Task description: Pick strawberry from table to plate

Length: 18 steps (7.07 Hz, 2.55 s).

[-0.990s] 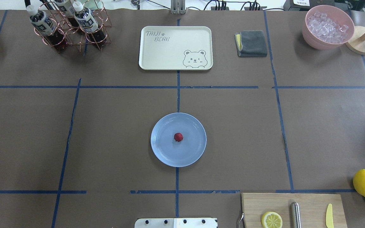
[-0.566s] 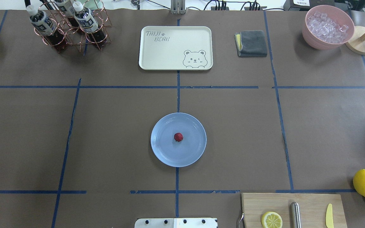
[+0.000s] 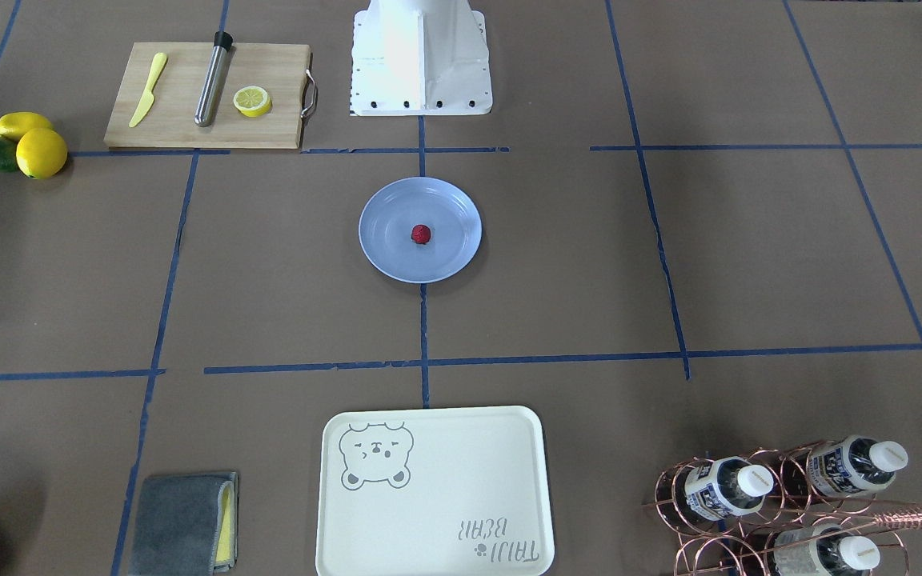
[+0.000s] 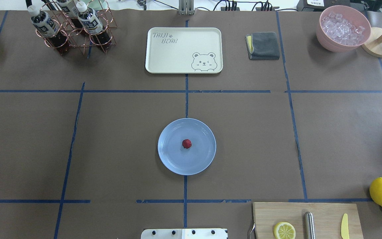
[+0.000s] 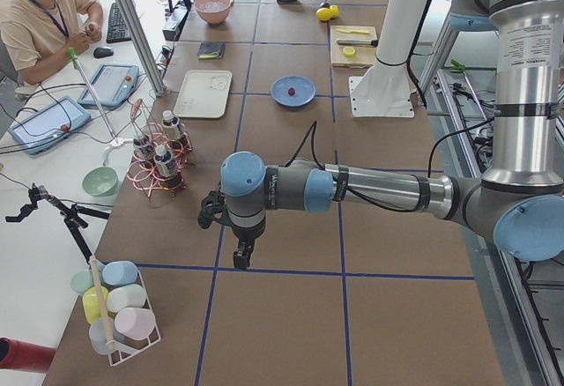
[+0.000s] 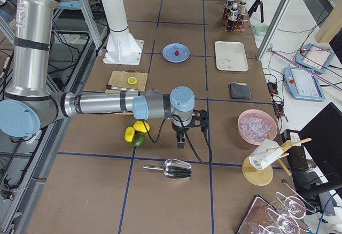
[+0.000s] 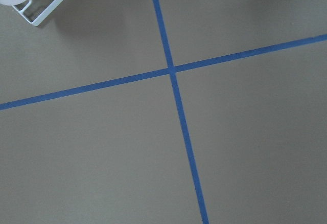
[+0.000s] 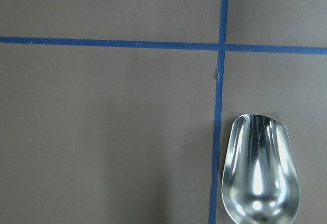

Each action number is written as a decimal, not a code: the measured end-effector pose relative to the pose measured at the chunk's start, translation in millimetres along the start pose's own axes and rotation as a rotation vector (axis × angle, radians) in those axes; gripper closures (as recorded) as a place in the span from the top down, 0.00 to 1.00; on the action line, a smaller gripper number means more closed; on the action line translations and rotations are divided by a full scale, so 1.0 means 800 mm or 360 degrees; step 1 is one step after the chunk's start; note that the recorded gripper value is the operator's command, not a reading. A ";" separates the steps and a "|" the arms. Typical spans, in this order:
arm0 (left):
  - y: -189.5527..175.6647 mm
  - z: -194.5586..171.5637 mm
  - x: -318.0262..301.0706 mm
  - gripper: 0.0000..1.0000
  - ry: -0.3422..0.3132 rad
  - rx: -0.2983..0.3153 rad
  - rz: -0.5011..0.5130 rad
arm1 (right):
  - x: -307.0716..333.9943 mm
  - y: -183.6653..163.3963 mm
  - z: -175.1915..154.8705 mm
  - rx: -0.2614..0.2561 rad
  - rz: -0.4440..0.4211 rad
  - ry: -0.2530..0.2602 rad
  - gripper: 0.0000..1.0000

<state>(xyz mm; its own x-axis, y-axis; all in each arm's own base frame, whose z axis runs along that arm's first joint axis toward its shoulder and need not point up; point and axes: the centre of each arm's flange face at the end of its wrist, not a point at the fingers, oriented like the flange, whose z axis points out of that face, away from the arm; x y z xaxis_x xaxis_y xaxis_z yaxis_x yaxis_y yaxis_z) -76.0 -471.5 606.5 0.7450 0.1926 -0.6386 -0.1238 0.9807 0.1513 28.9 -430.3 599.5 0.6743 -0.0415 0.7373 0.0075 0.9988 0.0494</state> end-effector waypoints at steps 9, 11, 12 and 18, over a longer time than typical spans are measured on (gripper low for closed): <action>0.041 0.019 0.001 1.00 0.0164 -0.0031 -0.0234 | -0.002 0.000 -0.002 0.0004 0.0002 -0.0003 1.00; 0.039 0.015 0.002 1.00 0.0130 -0.0002 -0.0251 | -0.002 0.000 -0.002 0.0004 0.0002 -0.0003 1.00; 0.038 0.014 0.002 1.00 0.0117 0.0006 -0.0243 | -0.002 0.000 -0.002 0.0005 0.0002 -0.0003 1.00; 0.036 0.012 0.002 1.00 0.0100 0.0036 -0.0203 | -0.006 0.000 -0.005 0.0014 -0.0014 -0.0011 1.00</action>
<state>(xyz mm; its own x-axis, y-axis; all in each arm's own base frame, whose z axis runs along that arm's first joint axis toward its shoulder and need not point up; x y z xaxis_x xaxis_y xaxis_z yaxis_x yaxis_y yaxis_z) -72.3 -443.7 617.1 0.7113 0.0688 -0.6995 -0.0154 0.9965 0.0823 28.5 -430.3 593.1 0.6689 -0.0506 0.7417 0.0072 0.9981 0.0616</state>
